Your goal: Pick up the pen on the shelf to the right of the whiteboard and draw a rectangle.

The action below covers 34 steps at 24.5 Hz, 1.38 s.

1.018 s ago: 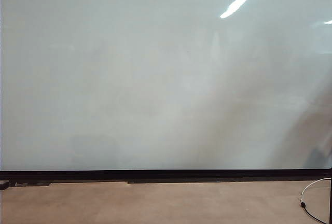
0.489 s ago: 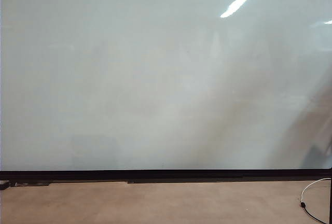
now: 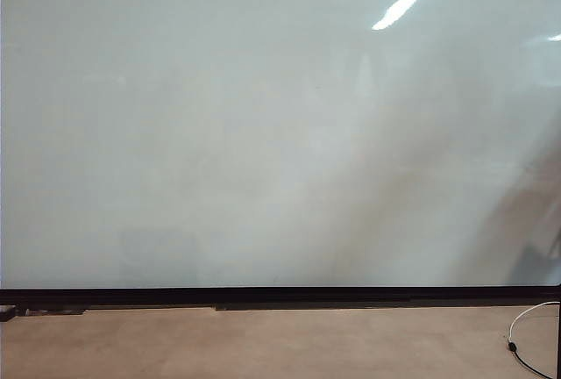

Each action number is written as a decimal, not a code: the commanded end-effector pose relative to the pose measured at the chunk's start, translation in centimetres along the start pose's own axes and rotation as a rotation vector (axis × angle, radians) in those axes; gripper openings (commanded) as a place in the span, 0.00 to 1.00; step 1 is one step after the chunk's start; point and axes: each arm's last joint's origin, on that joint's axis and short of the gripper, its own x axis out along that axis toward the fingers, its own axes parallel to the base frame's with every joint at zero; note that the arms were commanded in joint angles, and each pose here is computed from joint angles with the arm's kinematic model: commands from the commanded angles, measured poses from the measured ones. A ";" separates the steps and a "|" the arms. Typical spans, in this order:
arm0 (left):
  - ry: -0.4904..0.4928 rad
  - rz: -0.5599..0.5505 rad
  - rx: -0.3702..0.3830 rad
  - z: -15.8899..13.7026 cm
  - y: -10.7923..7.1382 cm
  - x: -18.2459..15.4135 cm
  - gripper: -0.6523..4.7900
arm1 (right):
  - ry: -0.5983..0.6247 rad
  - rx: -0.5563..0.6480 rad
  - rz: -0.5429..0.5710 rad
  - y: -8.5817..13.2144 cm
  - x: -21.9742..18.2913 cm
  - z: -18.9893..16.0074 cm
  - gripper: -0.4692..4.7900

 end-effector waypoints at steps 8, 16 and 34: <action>-0.009 -0.001 0.005 0.2 0.0 0.0 0.11 | 0.001 0.008 0.007 0.1 0.5 -0.5 0.47; -0.009 0.000 0.005 0.2 0.0 0.0 0.11 | -0.009 0.002 0.007 0.1 0.5 -0.4 0.46; -0.009 0.000 0.005 0.2 0.0 0.0 0.11 | -0.030 -0.006 -0.010 0.0 0.5 -0.2 0.46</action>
